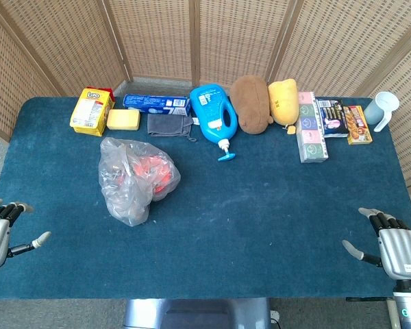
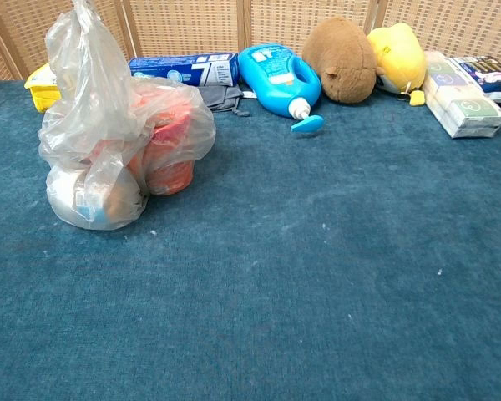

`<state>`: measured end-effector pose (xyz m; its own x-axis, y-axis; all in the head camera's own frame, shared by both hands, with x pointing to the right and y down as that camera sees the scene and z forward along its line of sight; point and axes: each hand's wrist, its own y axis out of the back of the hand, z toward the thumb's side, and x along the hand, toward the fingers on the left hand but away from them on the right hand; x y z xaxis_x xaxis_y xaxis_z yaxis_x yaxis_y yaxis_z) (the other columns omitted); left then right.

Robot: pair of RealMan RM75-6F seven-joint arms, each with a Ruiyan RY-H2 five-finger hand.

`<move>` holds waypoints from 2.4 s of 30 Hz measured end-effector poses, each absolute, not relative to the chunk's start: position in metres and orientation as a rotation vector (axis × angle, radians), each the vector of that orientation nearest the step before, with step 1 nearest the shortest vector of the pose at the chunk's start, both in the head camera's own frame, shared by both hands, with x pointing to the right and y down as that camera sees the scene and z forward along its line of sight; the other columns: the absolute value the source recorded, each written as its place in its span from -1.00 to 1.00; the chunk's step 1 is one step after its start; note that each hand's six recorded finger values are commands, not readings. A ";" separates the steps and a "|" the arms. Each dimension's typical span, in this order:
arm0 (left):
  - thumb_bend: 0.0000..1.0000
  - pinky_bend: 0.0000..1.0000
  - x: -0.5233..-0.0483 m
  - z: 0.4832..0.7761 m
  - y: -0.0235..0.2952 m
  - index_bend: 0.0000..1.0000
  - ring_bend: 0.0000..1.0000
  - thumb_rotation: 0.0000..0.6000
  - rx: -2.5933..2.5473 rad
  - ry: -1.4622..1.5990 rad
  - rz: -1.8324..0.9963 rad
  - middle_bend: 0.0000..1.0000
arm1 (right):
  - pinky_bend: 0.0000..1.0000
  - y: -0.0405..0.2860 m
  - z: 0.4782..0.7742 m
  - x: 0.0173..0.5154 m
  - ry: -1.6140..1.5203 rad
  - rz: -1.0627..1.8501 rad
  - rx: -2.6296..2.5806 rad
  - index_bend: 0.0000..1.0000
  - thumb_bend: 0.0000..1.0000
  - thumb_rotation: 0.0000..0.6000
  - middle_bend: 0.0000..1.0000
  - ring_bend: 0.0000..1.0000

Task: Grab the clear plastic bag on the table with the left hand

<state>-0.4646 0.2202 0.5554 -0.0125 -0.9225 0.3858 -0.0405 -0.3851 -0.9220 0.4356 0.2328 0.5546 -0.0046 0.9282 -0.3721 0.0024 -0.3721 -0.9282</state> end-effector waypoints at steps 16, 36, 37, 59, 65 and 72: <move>-0.83 -0.67 -0.463 0.554 0.218 -0.27 -0.26 -1.00 -1.539 1.055 -1.487 -0.28 | -0.21 0.235 0.554 0.439 -1.034 1.488 -1.489 -0.54 -0.59 -1.00 -0.41 -0.32; -0.85 -0.53 -0.431 0.550 0.184 -0.27 -0.26 -1.00 -2.107 1.419 -1.256 -0.28 | -0.21 0.237 0.554 0.442 -1.043 1.493 -1.489 -0.54 -0.60 -1.00 -0.41 -0.32; -0.85 -0.53 -0.428 0.550 0.181 -0.27 -0.26 -1.00 -2.143 1.437 -1.237 -0.28 | -0.21 0.237 0.554 0.442 -1.044 1.496 -1.488 -0.54 -0.60 -1.00 -0.41 -0.32; -0.85 -0.48 -0.367 0.586 0.117 -0.27 -0.26 -1.00 -2.639 1.562 -1.025 -0.28 | -0.21 0.242 0.553 0.446 -1.053 1.536 -1.463 -0.54 -0.60 -1.00 -0.41 -0.32; -0.85 -0.48 -0.353 0.594 0.107 -0.27 -0.26 -1.00 -2.690 1.562 -1.000 -0.28 | -0.21 0.244 0.553 0.447 -1.057 1.544 -1.459 -0.54 -0.60 -1.00 -0.41 -0.32; -0.85 -0.48 -0.335 0.604 0.097 -0.27 -0.26 -1.00 -2.757 1.567 -0.981 -0.28 | -0.21 0.246 0.552 0.450 -1.069 1.551 -1.449 -0.54 -0.60 -1.00 -0.41 -0.32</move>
